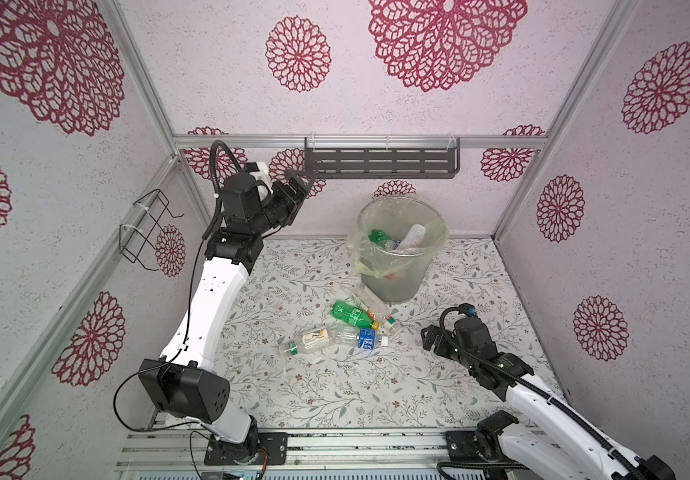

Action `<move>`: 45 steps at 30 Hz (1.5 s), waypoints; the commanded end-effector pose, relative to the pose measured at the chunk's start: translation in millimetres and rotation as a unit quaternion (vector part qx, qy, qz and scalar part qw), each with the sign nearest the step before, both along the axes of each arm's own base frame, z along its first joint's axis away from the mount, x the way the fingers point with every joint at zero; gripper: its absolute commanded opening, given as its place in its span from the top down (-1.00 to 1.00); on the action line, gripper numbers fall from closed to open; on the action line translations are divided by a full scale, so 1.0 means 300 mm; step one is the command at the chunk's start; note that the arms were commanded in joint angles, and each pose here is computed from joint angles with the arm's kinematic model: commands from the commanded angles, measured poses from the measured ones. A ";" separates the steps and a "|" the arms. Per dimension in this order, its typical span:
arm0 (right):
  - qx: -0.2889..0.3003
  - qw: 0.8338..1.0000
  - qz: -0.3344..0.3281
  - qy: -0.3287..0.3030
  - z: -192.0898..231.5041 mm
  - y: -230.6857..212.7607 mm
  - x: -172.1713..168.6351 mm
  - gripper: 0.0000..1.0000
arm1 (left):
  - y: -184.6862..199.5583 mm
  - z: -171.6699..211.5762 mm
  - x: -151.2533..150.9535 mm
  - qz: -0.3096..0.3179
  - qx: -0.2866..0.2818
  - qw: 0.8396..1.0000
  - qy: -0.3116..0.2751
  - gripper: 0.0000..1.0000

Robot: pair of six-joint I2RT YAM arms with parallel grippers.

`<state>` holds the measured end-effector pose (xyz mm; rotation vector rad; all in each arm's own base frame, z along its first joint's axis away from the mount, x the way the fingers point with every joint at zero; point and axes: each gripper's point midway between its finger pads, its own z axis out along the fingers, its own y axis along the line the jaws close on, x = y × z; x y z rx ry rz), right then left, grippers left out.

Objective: Throw the plastic bottles in the bin
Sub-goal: 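Withdraw the left gripper from the bin while the right gripper reaches toward the pile, then lower the right gripper onto the clear blue-labelled bottle and close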

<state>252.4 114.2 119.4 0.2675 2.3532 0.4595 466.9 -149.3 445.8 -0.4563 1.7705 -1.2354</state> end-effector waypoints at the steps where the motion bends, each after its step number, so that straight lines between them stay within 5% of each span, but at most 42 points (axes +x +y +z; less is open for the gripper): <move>1: -0.006 0.998 0.044 -0.034 0.075 0.065 0.035 -0.98 | 0.063 -0.109 -0.007 0.007 0.011 0.999 0.031 -0.95; 14: -0.133 0.963 0.228 -0.047 0.066 0.340 0.047 -0.98 | 0.258 -0.409 -0.094 0.041 0.058 0.989 0.129 -0.94; 25: -0.139 0.927 0.345 -0.056 0.052 0.520 0.054 -0.98 | 0.426 -0.595 -0.205 0.075 0.063 0.977 0.190 -0.95; 34: -0.138 0.897 0.415 -0.061 0.024 0.639 0.053 -0.98 | 0.485 -0.662 -0.246 0.088 0.054 0.973 0.208 -0.95; 45: -0.162 0.882 0.441 -0.035 -0.067 0.690 0.072 -0.98 | 0.501 -0.670 -0.234 0.095 0.040 0.973 0.206 -0.95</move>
